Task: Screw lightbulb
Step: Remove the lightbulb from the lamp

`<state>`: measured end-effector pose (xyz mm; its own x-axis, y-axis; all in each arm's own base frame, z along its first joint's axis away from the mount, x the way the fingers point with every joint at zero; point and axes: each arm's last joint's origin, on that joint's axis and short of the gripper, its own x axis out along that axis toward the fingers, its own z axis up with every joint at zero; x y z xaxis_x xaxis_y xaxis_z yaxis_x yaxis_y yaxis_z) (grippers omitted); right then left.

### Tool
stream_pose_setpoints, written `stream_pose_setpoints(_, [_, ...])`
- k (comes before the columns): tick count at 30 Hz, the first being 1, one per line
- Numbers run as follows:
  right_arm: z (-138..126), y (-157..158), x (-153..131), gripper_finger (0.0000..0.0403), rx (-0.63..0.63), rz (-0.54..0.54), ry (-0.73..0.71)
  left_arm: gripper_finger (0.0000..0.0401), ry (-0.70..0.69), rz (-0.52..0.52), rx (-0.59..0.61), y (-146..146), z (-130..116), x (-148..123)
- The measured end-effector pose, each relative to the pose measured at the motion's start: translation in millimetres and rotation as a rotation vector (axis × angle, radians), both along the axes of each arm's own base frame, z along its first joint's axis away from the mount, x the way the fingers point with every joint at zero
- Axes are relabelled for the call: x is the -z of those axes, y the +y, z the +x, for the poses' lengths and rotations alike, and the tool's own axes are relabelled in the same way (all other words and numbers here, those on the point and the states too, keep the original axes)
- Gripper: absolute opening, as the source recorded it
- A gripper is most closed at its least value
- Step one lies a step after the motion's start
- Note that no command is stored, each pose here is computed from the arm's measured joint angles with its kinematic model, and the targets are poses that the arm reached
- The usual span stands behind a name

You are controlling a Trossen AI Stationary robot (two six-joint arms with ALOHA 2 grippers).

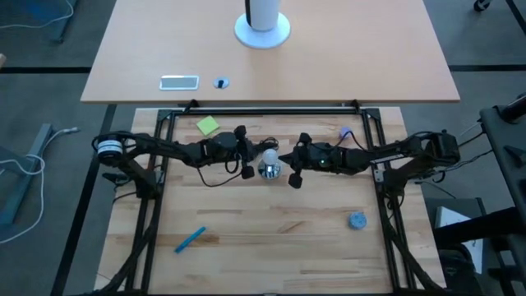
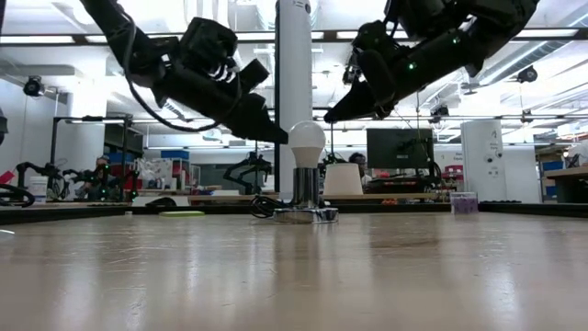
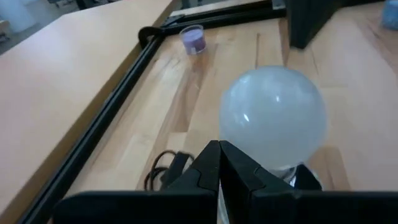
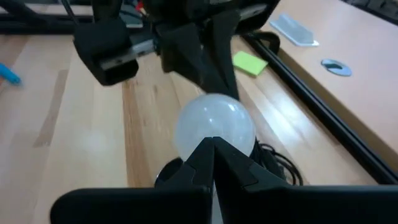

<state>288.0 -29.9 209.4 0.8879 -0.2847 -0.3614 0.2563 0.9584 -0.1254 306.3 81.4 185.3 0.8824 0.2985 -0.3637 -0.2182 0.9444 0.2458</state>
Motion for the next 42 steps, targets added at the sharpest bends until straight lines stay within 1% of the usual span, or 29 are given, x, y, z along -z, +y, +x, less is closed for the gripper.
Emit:
stream_pose_setpoints(6, [3,-1,5,0.0000,0.001,0.006,0.006,0.0000,-0.001,-0.014,0.029,3,14,3])
stream_pose_setpoints(11, [3,0,5,0.0000,-0.002,0.010,0.005,0.0000,0.013,-0.022,0.038,4,19,6])
stream_pose_setpoints(24, [1,3,4,0.0000,-0.012,0.036,0.016,0.0000,0.023,-0.049,0.046,2,16,8])
stream_pose_setpoints(29, [-3,5,3,0.0000,-0.019,0.069,0.041,0.0000,0.022,-0.056,0.046,2,16,8])
stream_pose_setpoints(34, [-2,6,6,0.0000,-0.060,0.106,0.042,0.0000,0.022,-0.058,0.045,2,16,8])
stream_pose_setpoints(38, [0,6,9,0.0000,-0.058,0.110,0.051,0.0000,0.020,-0.067,0.040,2,16,8])
stream_pose_setpoints(42, [0,3,9,0.0000,-0.043,0.107,0.052,0.0000,0.019,-0.076,0.063,0,16,8])
